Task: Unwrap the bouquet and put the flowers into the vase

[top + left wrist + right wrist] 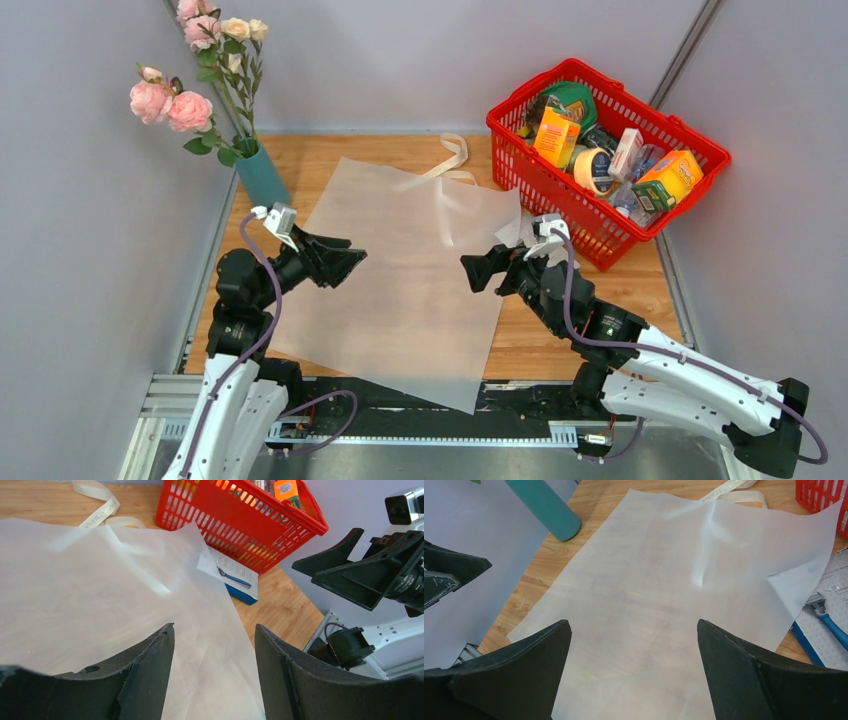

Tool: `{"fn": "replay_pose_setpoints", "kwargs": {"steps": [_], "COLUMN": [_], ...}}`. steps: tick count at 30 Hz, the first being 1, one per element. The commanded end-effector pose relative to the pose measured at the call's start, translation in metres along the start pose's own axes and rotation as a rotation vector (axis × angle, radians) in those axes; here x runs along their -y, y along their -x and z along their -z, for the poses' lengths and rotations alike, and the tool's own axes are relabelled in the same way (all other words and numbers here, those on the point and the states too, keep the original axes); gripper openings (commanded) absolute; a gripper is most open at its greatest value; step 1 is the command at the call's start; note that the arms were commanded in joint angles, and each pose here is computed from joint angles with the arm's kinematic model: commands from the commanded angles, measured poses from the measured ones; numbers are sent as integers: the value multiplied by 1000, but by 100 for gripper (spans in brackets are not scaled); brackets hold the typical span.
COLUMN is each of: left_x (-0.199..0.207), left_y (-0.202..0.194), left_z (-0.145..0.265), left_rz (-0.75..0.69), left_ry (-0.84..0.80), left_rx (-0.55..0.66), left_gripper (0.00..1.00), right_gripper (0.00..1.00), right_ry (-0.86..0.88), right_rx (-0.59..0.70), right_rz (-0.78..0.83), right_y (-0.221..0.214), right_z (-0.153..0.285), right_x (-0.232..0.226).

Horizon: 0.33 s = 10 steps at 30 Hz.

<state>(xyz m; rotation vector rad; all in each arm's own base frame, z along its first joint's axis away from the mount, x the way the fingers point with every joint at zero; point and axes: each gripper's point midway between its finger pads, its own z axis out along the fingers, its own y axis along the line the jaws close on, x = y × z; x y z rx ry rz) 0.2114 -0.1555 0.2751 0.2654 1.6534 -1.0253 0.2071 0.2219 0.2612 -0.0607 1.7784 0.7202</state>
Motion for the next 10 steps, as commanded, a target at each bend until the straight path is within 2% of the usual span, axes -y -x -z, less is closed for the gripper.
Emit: {"fn": "replay_pose_setpoints", "kwargs": {"steps": [1,10], "left_x": [2,1], "left_y": [3,-1], "left_z": [-1,-2], "left_rz": [-24,2], "left_ry": [-11,-10], "left_rx": [7,-6], "left_gripper": [68,68], "right_gripper": [100,100], "right_ry": [-16,-29], "right_rx": [24,26], "right_rz": [-19,-24], "right_y": [8,9], "right_z": [1,-2], "right_x": [0,1]}}
